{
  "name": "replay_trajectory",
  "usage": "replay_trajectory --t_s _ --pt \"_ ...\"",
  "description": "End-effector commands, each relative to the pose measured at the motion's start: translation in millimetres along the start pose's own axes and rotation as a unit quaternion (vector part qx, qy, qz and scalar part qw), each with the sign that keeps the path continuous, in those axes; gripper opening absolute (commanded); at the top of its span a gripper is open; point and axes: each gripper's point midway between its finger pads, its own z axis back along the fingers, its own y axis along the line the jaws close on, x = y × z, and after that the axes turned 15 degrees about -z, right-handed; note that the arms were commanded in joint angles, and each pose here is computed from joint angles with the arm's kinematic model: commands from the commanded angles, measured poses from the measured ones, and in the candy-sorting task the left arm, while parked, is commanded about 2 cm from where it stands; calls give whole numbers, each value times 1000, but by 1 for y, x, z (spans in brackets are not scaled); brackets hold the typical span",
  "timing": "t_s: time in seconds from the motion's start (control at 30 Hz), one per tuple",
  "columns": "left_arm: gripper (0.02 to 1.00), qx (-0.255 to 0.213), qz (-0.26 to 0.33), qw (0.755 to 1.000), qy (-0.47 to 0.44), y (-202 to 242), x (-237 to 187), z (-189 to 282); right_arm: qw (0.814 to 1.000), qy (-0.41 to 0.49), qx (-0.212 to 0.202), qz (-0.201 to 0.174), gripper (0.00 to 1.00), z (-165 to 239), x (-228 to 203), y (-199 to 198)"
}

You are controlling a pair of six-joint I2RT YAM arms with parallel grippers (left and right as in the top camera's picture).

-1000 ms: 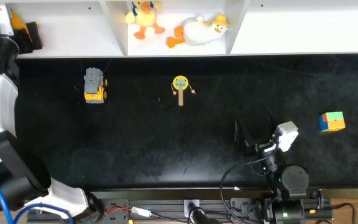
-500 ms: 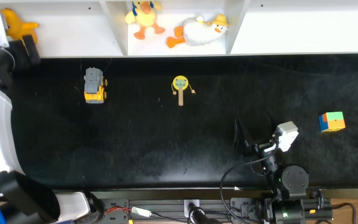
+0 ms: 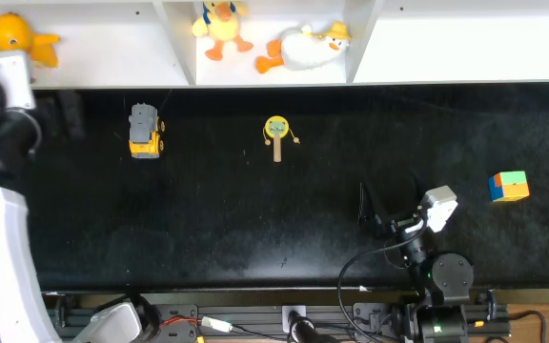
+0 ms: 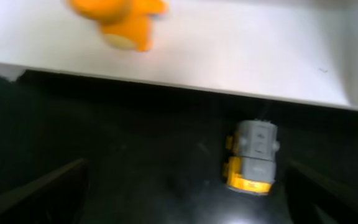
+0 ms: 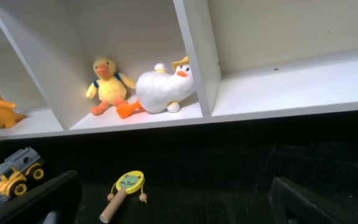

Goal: Store Toys

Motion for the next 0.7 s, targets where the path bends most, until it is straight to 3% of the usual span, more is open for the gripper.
replay_trajectory --t_s 0.03,0.27,0.7 --pt "996 -28 -37 998 38 -45 -24 -32 1000 0 0 2 996 0 -3 -1" --pt "998 -46 -79 995 36 -91 -46 -70 1000 0 0 2 996 0 -3 -1" --pt "998 -78 -55 988 124 -112 -103 -124 1000 0 0 1 996 0 -3 -1"
